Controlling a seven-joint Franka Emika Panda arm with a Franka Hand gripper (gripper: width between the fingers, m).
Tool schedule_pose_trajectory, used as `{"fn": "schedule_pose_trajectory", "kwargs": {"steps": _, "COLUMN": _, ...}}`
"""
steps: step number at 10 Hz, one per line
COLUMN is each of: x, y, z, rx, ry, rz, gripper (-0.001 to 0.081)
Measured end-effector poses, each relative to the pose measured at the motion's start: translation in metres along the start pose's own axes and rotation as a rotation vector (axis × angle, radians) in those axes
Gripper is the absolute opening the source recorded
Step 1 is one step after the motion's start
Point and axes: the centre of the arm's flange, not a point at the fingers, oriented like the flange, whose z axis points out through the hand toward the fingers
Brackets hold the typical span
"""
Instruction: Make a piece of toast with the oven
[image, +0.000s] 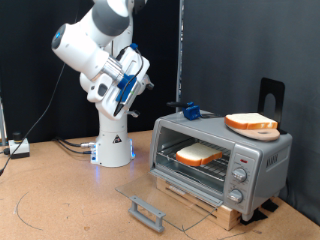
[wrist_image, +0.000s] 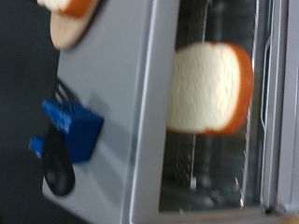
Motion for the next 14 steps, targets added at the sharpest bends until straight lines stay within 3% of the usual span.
{"fn": "schedule_pose_trajectory", "kwargs": {"steps": 2, "x": 0.021, "y": 0.015, "z": -0.014, "rx": -0.062, "ry": -0.01, "rz": 0.011, "gripper": 0.0809}}
{"fn": "schedule_pose_trajectory", "kwargs": {"steps": 4, "x": 0.039, "y": 0.026, "z": -0.025, "rx": -0.07, "ry": 0.02, "rz": 0.011, "gripper": 0.0809}}
{"fn": "schedule_pose_trajectory", "kwargs": {"steps": 7, "x": 0.031, "y": 0.026, "z": -0.017, "rx": -0.046, "ry": -0.051, "rz": -0.024, "gripper": 0.0809}}
{"fn": "schedule_pose_trajectory", "kwargs": {"steps": 9, "x": 0.037, "y": 0.037, "z": -0.011, "rx": -0.05, "ry": -0.066, "rz": -0.021, "gripper": 0.0809}}
{"fn": "schedule_pose_trajectory", "kwargs": {"steps": 13, "x": 0.071, "y": 0.076, "z": -0.002, "rx": -0.067, "ry": -0.03, "rz": 0.028, "gripper": 0.0809}}
{"fn": "schedule_pose_trajectory", "kwargs": {"steps": 14, "x": 0.08, "y": 0.085, "z": -0.004, "rx": -0.088, "ry": 0.023, "rz": 0.04, "gripper": 0.0809}}
